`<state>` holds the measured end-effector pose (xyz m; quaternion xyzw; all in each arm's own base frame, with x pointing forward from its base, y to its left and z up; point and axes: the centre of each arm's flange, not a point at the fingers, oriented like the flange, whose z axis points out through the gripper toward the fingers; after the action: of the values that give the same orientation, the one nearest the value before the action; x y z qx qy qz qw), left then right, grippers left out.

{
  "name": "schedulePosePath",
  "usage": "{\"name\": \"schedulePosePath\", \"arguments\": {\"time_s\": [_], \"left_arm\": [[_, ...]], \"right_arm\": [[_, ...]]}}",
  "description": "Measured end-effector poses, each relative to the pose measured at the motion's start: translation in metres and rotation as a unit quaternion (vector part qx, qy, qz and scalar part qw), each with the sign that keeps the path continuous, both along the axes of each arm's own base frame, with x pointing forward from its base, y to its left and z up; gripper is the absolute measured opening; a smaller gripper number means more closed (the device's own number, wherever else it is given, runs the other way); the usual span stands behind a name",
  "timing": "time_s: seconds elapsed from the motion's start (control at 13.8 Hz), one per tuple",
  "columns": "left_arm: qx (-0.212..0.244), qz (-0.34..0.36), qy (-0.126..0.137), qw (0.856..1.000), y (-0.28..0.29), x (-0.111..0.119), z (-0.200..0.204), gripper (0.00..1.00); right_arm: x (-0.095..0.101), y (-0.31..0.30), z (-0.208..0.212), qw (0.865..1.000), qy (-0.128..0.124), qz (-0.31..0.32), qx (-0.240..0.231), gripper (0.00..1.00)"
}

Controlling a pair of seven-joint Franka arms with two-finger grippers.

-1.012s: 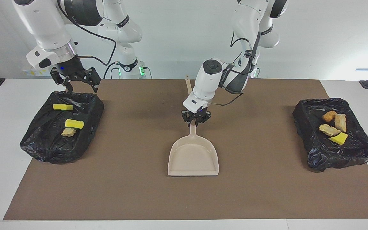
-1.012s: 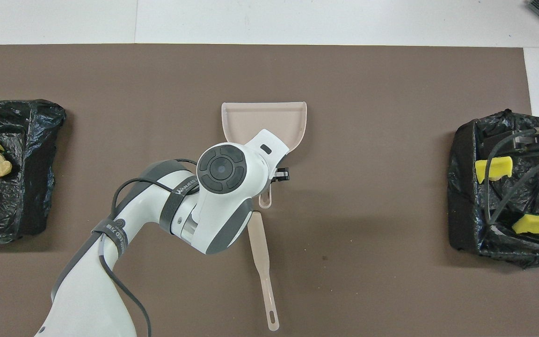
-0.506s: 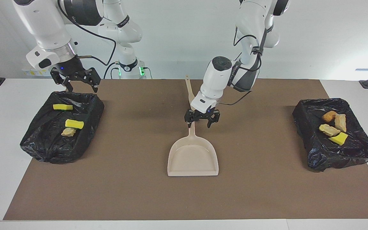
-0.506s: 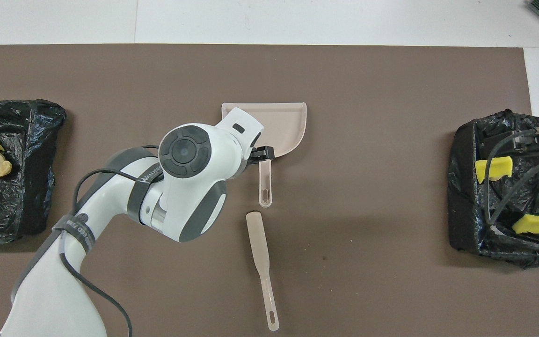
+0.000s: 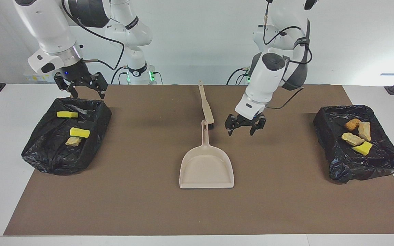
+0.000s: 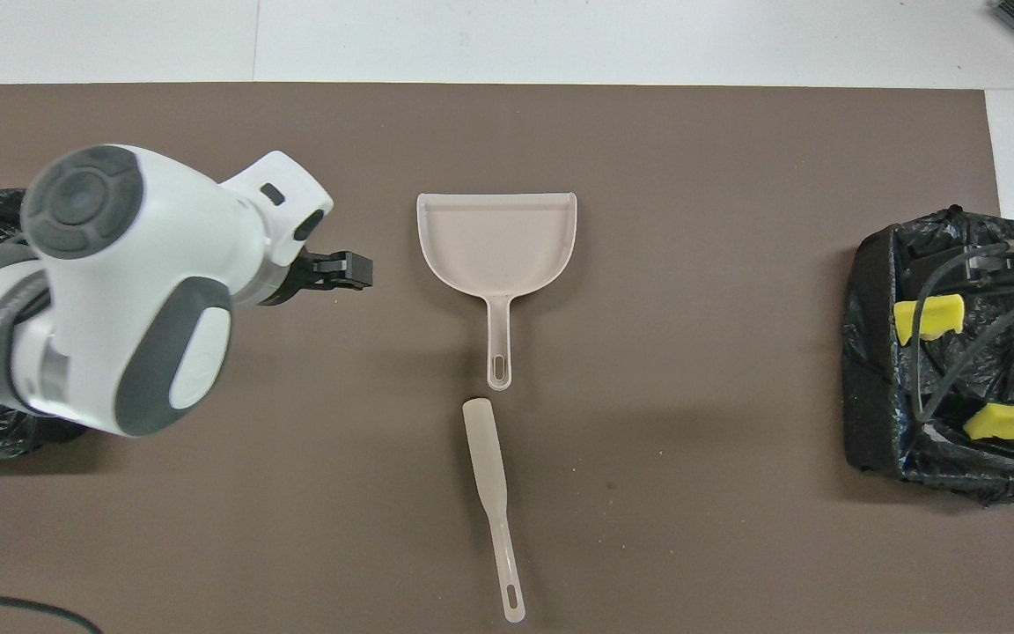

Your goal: Sweep and dump trash in bin

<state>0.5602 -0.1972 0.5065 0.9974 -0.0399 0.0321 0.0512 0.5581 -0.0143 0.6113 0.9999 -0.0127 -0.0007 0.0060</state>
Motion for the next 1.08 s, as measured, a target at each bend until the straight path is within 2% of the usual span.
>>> {"name": "schedulePosePath", "arguments": {"time_s": [0.43,0.58,0.87,1.08], "left_arm": [[0.045,-0.042,0.015,0.998,0.115,-0.015,0.059,1.0],[0.048,-0.033,0.023,0.998,0.132,-0.024,0.083,1.0],[0.054,-0.025,0.058,0.997,0.147,-0.053,0.143,1.0],[0.054,-0.021,0.071,0.996,0.162,-0.056,0.143,1.0]], "right_arm": [[0.0,0.0,0.0,1.0,0.0,0.0,0.0,1.0],[0.0,0.0,0.0,1.0,0.0,0.0,0.0,1.0],[0.0,0.0,0.0,1.0,0.0,0.0,0.0,1.0],[0.0,0.0,0.0,1.0,0.0,0.0,0.0,1.0]]}}
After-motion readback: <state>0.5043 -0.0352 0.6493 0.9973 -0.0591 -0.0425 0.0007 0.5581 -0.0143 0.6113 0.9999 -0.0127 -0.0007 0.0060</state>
